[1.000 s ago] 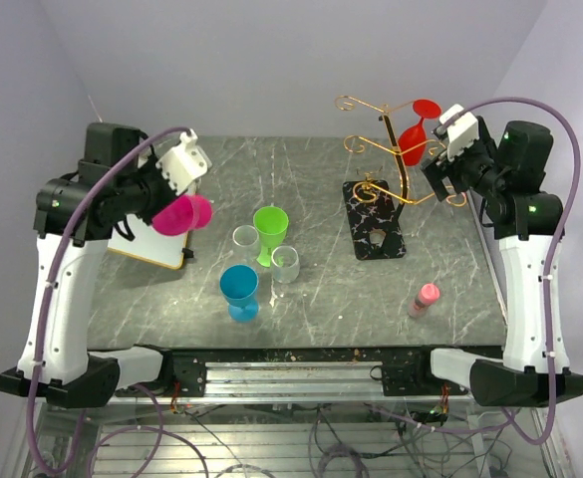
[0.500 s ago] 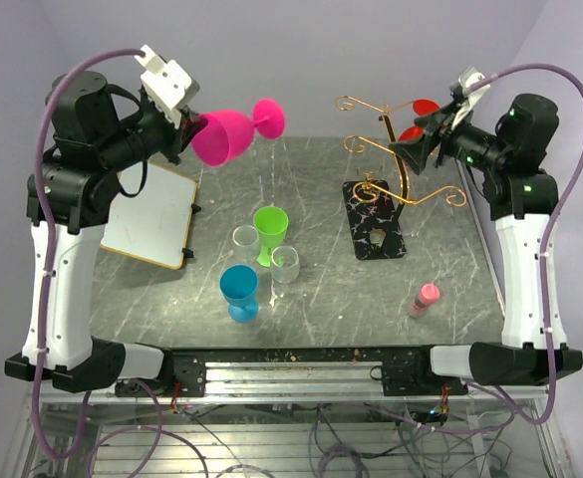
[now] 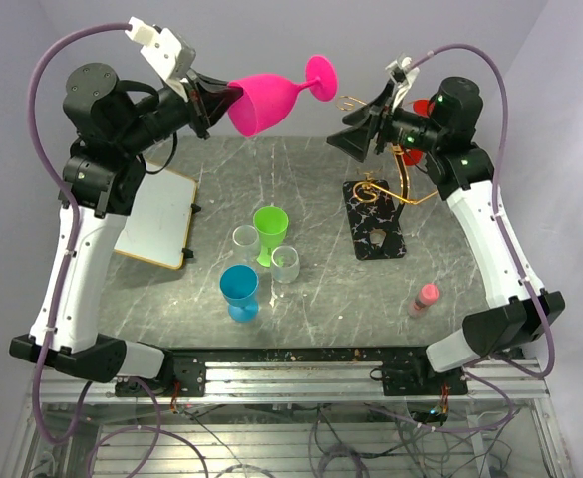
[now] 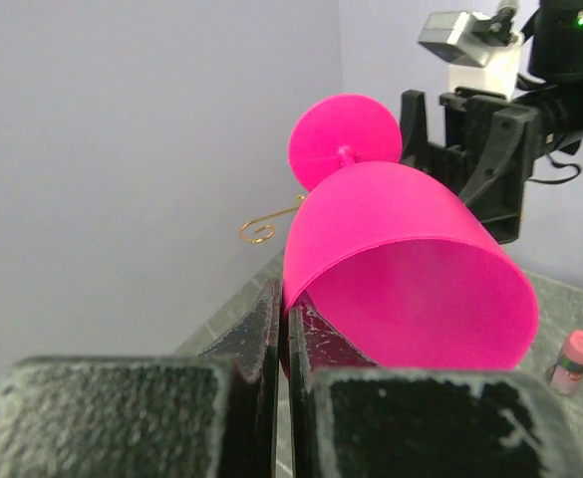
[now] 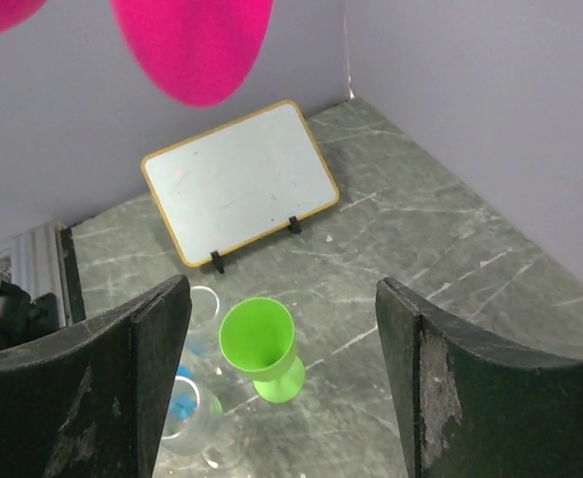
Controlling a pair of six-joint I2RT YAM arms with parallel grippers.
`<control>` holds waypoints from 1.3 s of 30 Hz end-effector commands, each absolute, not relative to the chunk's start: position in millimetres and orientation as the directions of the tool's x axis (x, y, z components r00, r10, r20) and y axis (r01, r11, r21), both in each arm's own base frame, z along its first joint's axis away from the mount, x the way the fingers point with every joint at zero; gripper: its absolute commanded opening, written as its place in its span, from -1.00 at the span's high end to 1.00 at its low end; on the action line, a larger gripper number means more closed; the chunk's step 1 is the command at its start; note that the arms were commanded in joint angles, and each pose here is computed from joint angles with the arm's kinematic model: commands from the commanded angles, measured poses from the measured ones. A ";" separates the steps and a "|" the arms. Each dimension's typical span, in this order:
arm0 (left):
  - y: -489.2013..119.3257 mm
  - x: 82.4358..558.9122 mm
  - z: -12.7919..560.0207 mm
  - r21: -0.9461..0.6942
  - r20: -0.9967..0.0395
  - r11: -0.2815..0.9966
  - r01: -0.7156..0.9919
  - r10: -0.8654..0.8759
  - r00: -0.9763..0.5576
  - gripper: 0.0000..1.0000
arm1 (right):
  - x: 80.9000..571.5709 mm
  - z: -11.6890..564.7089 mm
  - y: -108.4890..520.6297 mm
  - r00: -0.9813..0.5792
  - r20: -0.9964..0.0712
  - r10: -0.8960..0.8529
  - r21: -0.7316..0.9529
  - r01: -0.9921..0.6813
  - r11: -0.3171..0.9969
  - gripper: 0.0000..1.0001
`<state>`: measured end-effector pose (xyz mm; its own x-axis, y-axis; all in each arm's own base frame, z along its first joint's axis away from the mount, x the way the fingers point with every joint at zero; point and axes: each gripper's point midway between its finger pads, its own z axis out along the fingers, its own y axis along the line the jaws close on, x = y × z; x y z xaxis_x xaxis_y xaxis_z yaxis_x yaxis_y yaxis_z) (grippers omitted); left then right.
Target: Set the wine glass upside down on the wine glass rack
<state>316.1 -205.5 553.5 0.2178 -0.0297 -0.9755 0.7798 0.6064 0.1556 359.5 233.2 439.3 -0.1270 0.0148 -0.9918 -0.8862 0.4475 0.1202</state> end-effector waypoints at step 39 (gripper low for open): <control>-252.8 327.1 522.8 0.060 -0.993 0.578 0.814 -0.048 0.108 0.86 | 372.8 487.6 218.9 0.069 -0.998 -0.006 -0.057 -0.780 0.623 0.33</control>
<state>329.1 -254.7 521.8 0.1096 -0.0439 -0.9930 0.8196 0.5692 0.0653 383.1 227.7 467.7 -0.0016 0.0073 -1.0000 -0.7948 0.6069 0.0057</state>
